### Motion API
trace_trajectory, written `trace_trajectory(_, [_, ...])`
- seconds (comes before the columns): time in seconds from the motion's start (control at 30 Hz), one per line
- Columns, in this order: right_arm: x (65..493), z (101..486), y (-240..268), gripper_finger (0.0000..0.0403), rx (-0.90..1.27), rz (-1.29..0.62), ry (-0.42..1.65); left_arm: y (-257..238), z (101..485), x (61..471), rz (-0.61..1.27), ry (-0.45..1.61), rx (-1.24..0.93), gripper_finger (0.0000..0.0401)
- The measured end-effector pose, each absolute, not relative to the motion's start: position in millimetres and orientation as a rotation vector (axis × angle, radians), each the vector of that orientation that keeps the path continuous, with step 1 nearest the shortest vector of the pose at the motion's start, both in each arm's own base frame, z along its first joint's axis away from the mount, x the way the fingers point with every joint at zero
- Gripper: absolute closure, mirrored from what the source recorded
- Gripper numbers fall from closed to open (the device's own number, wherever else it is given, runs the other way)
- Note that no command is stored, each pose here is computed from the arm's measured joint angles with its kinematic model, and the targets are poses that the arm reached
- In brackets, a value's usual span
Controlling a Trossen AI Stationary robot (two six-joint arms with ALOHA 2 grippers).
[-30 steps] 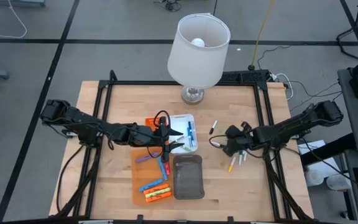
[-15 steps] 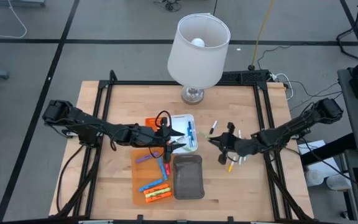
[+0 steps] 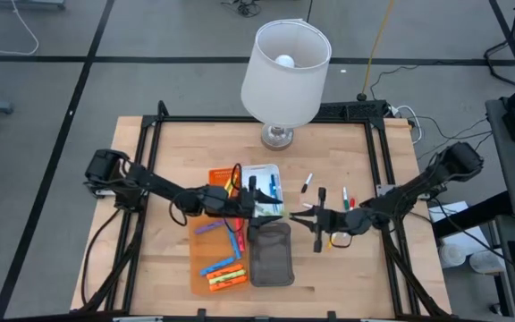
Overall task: Pick & Place Markers
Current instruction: Put the light green marker pen into the white bin
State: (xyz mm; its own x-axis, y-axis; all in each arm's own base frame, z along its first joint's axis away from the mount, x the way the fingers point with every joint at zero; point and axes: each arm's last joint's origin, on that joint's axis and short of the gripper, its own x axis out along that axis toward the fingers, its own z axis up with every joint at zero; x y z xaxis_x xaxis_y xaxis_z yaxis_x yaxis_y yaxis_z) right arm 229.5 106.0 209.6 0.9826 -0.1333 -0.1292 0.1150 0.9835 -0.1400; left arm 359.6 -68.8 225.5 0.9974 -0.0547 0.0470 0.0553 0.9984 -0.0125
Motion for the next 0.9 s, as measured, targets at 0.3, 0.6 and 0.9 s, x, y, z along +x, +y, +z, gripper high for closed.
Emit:
trace_trajectory(0.3, [235.1,207.1,106.1,0.0388,-0.12,-0.134,0.111,-71.5,213.7,370.9,-0.072,-0.1,-0.047,0.0201])
trace_trajectory(0.6, [238.7,202.2,104.5,0.0388,-0.124,-0.145,0.125,-77.5,211.0,396.0,-0.099,-0.1,-0.017,0.0205])
trace_trajectory(0.9, [238.7,202.9,105.0,0.0387,-0.116,-0.14,0.123,-74.5,218.4,390.5,-0.085,0.013,0.044,0.0368])
